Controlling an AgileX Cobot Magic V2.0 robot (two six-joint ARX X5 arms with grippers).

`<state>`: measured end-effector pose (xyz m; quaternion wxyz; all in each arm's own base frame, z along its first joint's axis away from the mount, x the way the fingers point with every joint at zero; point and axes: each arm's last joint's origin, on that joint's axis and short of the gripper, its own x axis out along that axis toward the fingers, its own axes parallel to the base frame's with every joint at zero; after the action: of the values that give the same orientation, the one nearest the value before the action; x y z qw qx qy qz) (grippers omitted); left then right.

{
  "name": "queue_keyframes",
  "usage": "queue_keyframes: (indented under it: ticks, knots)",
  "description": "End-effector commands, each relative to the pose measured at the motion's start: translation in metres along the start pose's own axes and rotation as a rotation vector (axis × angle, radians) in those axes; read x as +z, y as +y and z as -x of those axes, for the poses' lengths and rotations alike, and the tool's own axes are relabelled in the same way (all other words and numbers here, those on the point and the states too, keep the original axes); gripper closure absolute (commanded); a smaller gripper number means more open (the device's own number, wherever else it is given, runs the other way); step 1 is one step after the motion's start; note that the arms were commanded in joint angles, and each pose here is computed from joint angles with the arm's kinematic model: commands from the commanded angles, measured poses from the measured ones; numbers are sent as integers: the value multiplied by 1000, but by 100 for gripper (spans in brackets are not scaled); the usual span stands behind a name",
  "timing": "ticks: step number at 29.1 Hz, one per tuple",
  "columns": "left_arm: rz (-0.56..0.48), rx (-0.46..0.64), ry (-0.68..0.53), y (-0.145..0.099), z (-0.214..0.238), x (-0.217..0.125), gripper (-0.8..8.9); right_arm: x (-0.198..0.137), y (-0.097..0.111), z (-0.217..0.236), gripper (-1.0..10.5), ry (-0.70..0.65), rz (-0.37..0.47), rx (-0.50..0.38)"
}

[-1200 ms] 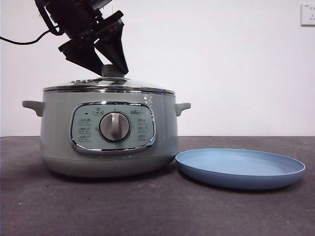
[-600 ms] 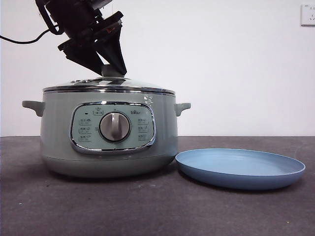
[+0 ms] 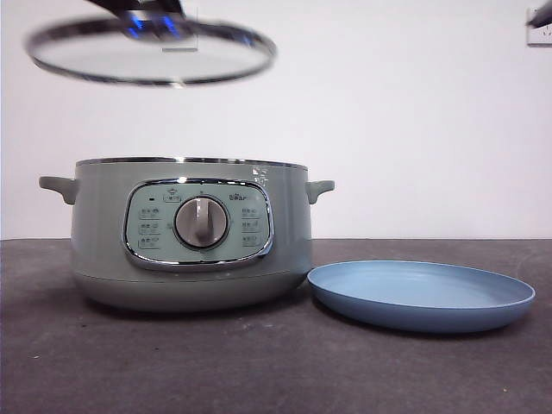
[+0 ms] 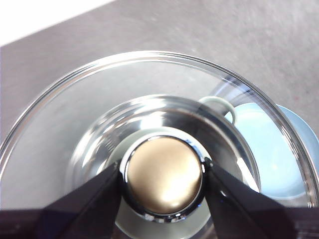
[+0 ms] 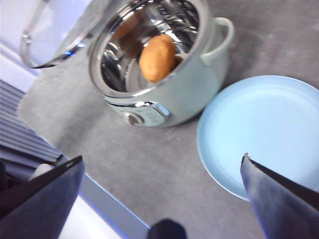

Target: Take the potato out from the steamer,put the potato on the plate,close the lid

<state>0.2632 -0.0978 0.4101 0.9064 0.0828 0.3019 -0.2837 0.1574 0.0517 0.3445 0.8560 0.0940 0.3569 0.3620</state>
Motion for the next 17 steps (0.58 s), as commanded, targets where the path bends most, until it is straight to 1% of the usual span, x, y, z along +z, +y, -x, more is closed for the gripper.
queue_keyframes:
  ticks: [1, 2, 4, 6, 13, 17]
  knots:
    - [11, 32, -90, -2, 43, 1, 822, 12, 3, -17, 290, -4, -10, 43]
    - [17, 44, -98, -3, 58, -3, 822, 19, 5, -28, 290, 4, -4, 60]
    - [29, 69, -108, -6, 87, -12, 822, 33, 13, -52, 290, 34, 25, 61]
    - [40, 92, -120, -11, 112, -22, 822, 51, 24, -78, 290, 76, 62, 73]
    - [49, 155, -141, -26, 158, -46, 822, 91, 55, -154, 290, 154, 161, 68]
    - [55, 169, -143, -34, 174, -57, 822, 105, 69, -197, 290, 177, 219, 33]
